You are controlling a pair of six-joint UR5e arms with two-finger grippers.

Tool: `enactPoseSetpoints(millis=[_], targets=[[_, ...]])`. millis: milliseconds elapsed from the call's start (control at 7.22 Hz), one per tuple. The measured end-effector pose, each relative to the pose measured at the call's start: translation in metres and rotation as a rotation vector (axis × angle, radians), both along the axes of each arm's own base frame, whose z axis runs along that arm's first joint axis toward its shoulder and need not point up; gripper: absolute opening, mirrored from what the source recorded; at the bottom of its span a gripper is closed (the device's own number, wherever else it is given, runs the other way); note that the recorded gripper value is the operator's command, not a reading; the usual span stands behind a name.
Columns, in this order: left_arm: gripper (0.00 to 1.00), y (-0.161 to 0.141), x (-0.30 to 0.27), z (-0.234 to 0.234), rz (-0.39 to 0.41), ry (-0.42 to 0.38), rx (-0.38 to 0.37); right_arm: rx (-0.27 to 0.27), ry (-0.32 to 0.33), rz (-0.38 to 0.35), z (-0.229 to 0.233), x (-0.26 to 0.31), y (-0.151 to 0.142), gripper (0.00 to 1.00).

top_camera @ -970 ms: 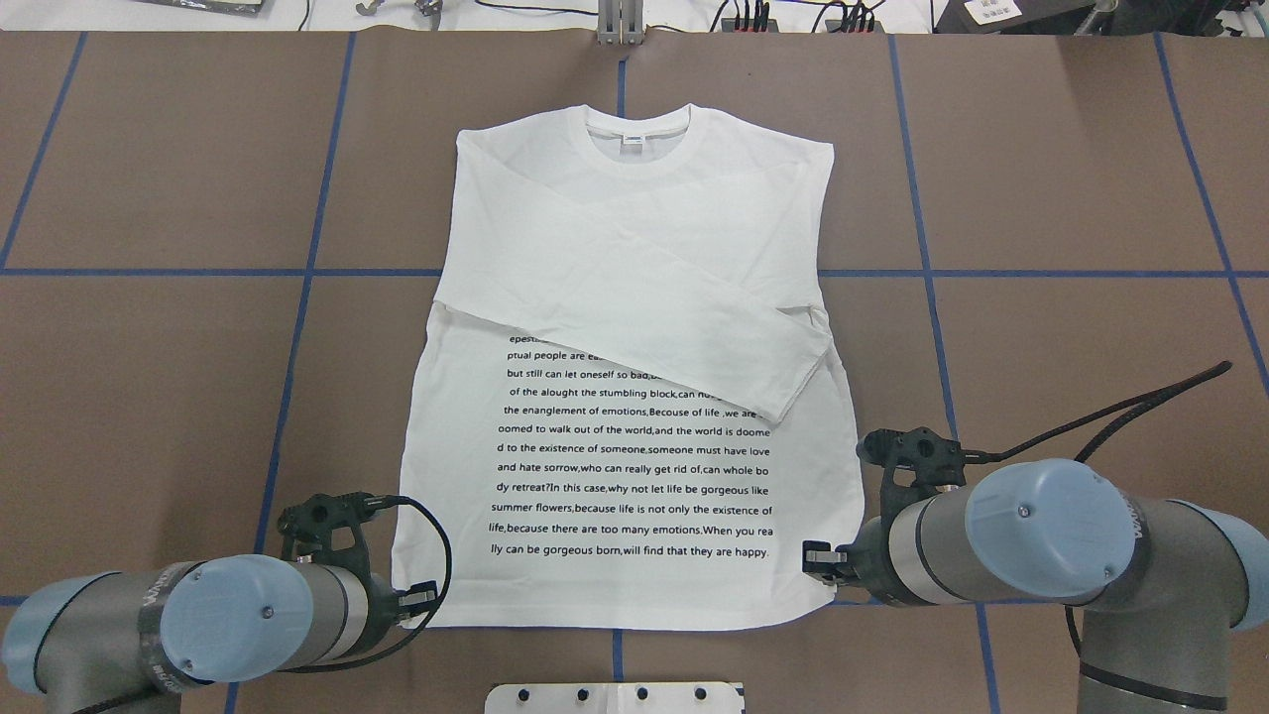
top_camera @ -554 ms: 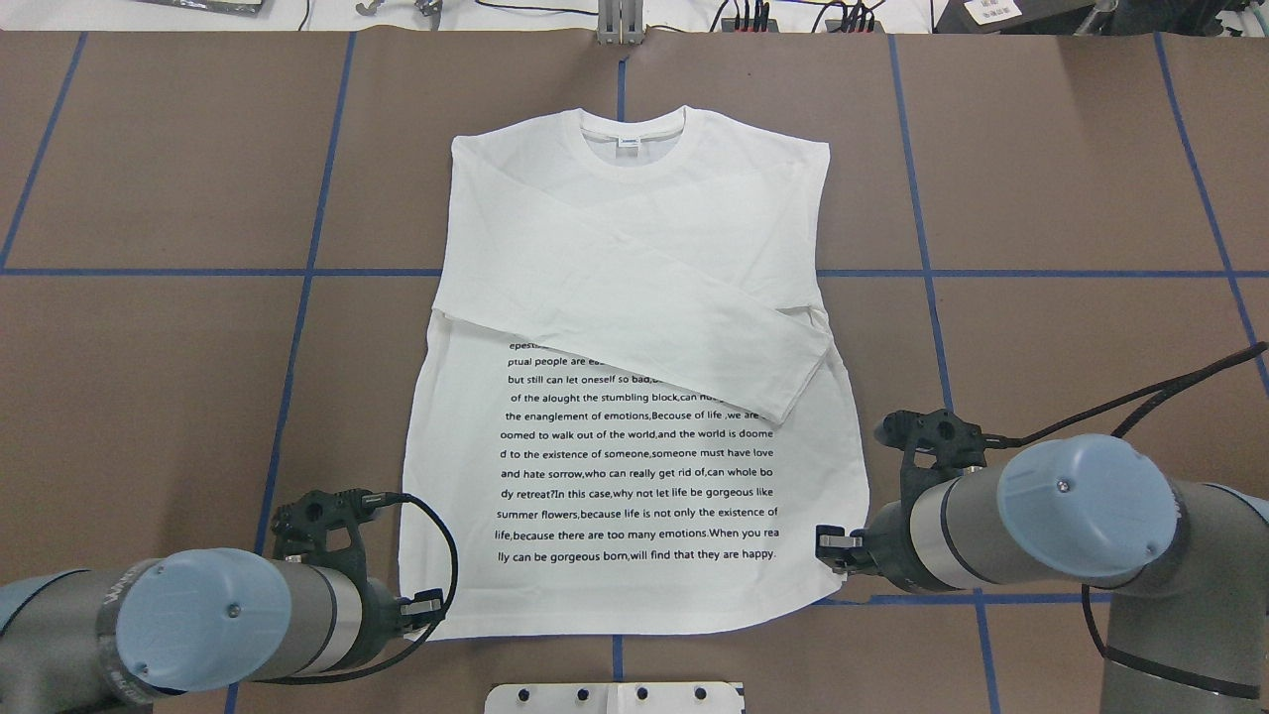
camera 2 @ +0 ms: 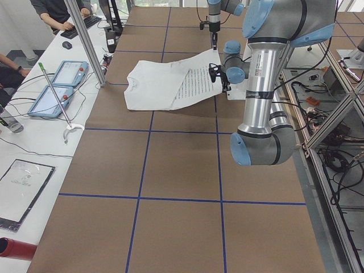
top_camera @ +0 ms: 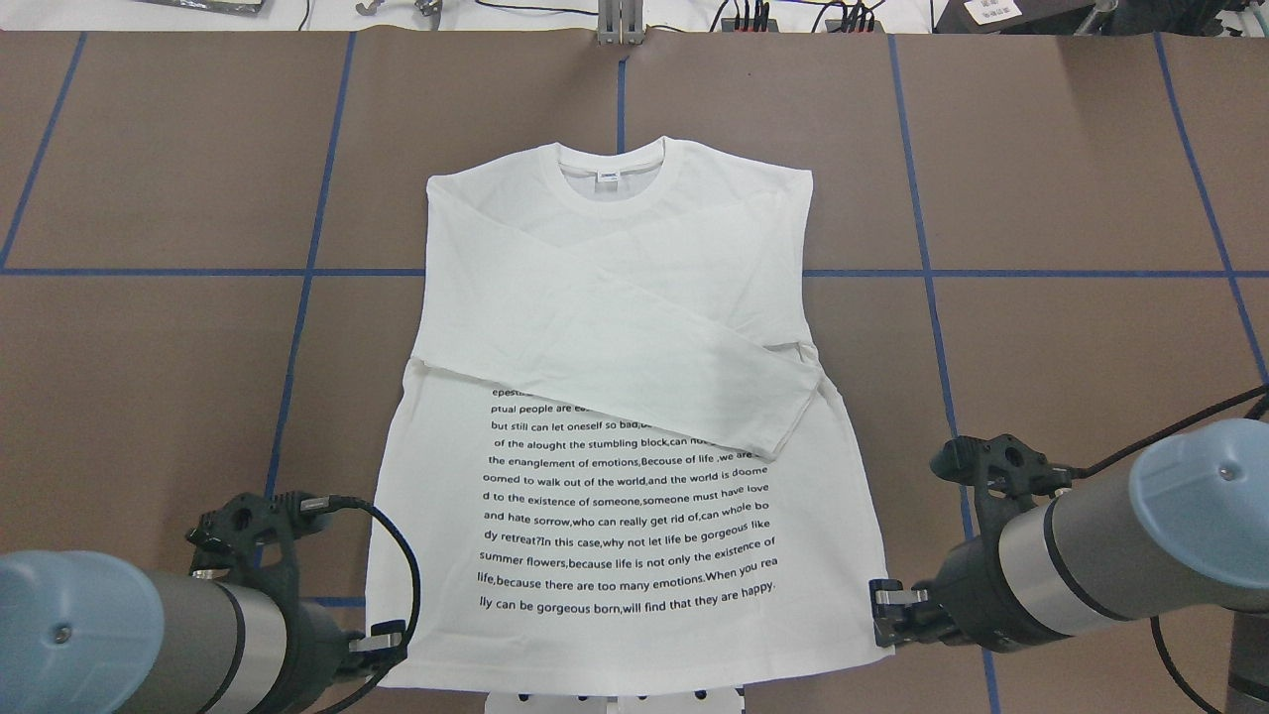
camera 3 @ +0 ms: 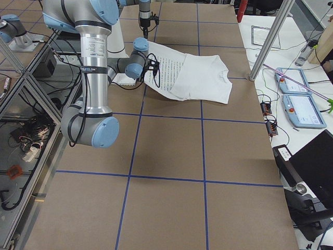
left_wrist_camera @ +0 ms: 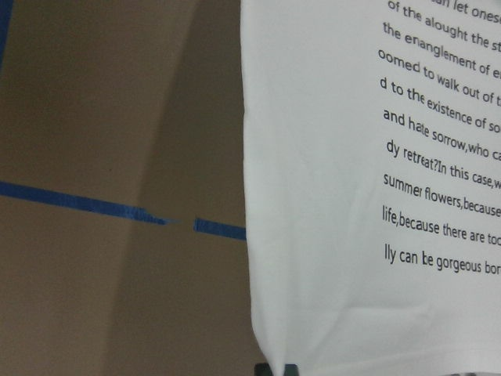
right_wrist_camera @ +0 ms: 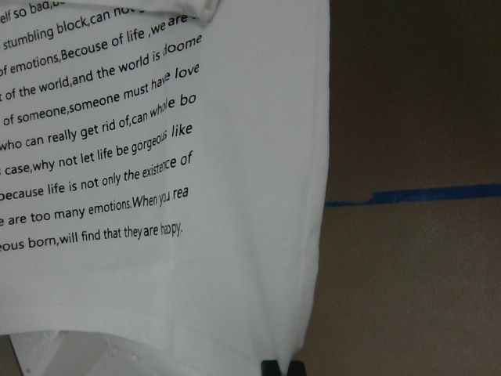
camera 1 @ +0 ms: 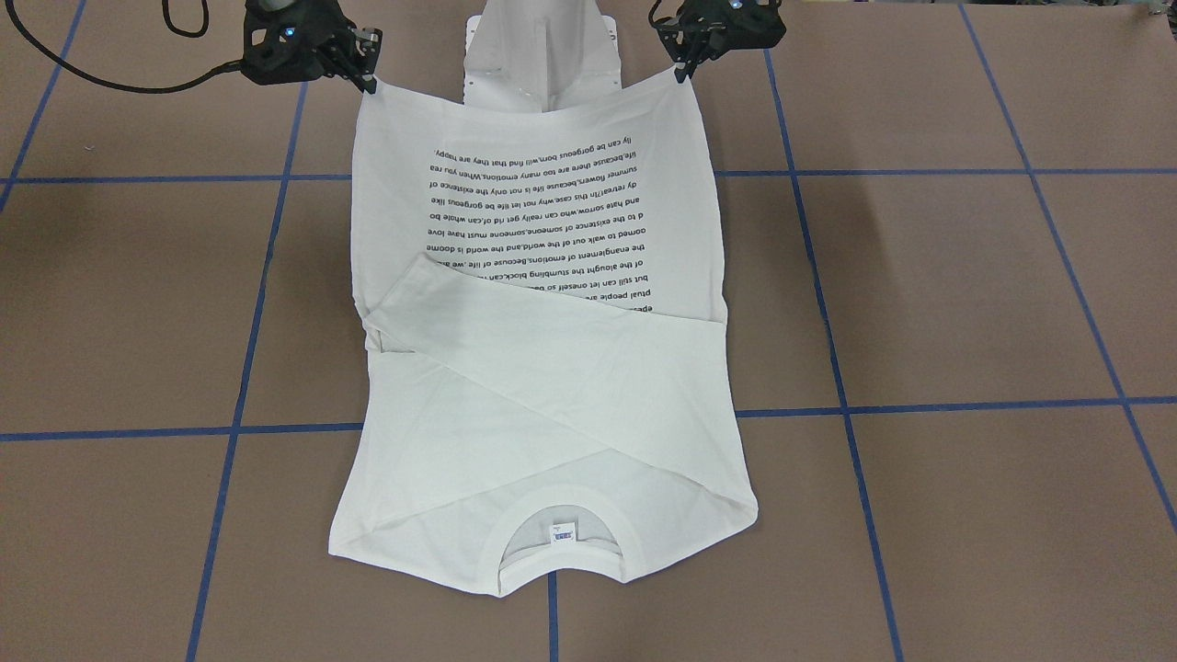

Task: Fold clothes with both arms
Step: 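Lift the hem with both grippers and fold it toward the collar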

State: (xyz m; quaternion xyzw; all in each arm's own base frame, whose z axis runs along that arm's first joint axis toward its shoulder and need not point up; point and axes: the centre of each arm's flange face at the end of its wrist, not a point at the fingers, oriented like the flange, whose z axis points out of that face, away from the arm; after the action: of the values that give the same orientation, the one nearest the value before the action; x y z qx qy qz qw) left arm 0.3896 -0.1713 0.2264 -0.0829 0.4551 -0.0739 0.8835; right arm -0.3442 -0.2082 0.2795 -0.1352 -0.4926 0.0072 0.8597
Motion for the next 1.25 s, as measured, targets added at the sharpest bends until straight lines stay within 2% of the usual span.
enactPoseSetpoints(millis=[277,416,554,693,831,1247], targets=[[0.0,0.031,-0.023,-0.019,0.103,-0.008,-0.051,-0.074,-0.04,-0.119,-0.01,0.016,0.016,0.0],[0.0,0.04,-0.028,-0.025,0.132,-0.006,-0.075,-0.09,-0.051,-0.14,-0.013,0.021,0.016,0.0],[0.0,0.041,-0.03,-0.03,0.137,0.001,-0.086,-0.092,-0.058,-0.128,-0.015,0.025,0.009,0.0],[0.0,0.031,-0.031,-0.036,0.111,0.015,-0.089,-0.072,-0.071,-0.092,-0.017,0.028,-0.009,0.0],[0.0,0.009,-0.035,-0.042,0.055,0.029,-0.084,-0.029,-0.089,-0.045,-0.019,0.032,-0.034,0.0],[0.0,-0.08,-0.062,-0.05,-0.104,0.049,-0.011,0.064,-0.119,0.085,-0.028,0.034,-0.119,0.0]])
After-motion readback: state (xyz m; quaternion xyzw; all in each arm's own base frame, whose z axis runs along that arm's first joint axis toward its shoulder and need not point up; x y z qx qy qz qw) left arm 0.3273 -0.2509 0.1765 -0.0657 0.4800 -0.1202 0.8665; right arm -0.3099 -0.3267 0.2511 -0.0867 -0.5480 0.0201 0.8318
